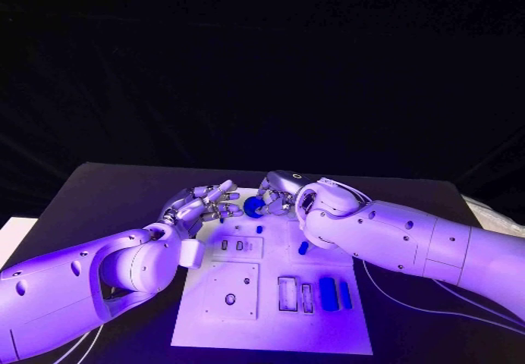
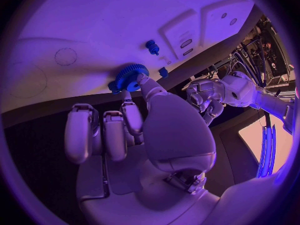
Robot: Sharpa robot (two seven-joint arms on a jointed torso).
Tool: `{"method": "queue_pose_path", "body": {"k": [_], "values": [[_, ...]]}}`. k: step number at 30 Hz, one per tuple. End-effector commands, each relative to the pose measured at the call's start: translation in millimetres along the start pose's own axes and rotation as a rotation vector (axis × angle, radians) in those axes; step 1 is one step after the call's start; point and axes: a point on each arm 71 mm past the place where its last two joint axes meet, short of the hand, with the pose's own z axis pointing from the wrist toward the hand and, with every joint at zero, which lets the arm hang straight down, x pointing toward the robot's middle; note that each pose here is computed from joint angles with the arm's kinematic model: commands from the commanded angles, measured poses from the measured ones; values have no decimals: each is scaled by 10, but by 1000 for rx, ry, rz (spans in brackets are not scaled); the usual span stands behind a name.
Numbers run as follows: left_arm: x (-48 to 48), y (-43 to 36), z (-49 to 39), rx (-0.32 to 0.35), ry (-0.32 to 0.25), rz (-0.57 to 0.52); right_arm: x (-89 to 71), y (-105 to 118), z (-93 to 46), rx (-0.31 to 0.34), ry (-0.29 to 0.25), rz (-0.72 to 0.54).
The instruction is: Assemble the parts on the task board
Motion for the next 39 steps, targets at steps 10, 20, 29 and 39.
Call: {"method": "queue_pose_path", "body": {"k": [10,20,29,39], "values": [[20,-16,2,14,15,-4,18,7,1,-2,-10,-5],[-5,-22,-5,14,9,-2,-104,-142,-236,-27,-64,46],[-45,-37,-35,15,2,0,-394,-685,-745,-44,-84,154],[-47,-36,-40,14,5,-1,-529,-1279,-1012,-7,-86,166]]}}
